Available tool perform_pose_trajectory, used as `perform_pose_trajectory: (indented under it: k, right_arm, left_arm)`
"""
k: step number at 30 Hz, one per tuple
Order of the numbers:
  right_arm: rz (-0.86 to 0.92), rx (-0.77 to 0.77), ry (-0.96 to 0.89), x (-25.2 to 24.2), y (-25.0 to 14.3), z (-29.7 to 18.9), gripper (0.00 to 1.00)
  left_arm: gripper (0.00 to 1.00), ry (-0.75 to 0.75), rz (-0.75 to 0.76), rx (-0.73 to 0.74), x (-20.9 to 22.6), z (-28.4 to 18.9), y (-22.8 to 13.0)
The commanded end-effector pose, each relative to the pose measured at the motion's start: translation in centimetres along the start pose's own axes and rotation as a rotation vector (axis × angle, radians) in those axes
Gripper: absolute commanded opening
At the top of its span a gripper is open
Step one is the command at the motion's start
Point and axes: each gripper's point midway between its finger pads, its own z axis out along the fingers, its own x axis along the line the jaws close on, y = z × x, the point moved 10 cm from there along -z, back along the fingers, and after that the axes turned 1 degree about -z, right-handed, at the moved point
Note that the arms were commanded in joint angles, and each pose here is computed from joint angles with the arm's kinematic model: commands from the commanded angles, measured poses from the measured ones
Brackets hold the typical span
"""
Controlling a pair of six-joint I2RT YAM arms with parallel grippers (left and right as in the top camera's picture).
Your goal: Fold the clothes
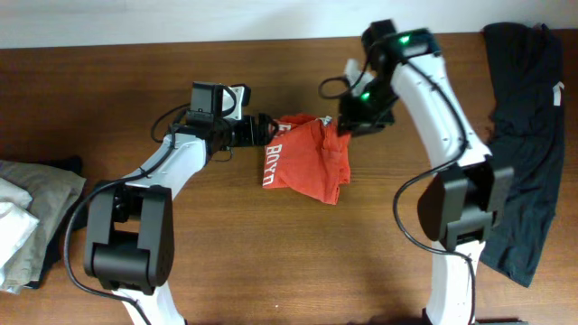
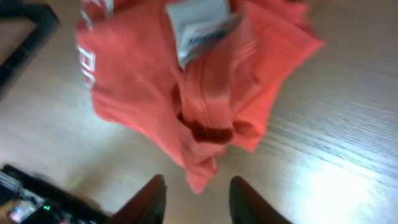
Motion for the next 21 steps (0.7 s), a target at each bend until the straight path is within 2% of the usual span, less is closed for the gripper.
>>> perform_pose_trajectory:
  k: [1,7,11,14,21]
  right_arm:
    - [0.040,0.111,0.017,-1.1,-1.1,4.5,0.39]
    - [0.089,0.142,0.055,-2.8,-2.3,9.4,0.42]
    - [0.195,0.110,0.076,-3.9,-2.9,12.7,0.42]
    - [0.251,0.053,0.082,-4.3,-2.4,13.7,0.41]
    - [0.313,-0.193,0.048,-4.7,1.2,13.4,0.40]
  left_arm:
    - [0.99,0.032,-0.012,-0.017,1.7,-0.6,0.5]
    - [0.99,-0.022,-0.025,-0.034,2.2,-1.5,1.5]
    - [0.99,-0.020,-0.034,-0.022,1.8,-2.0,2.2]
    - [0.99,-0.032,-0.017,-0.011,1.6,-2.2,2.4]
    - [0.99,-0.026,-0.031,0.062,1.7,-2.2,1.2]
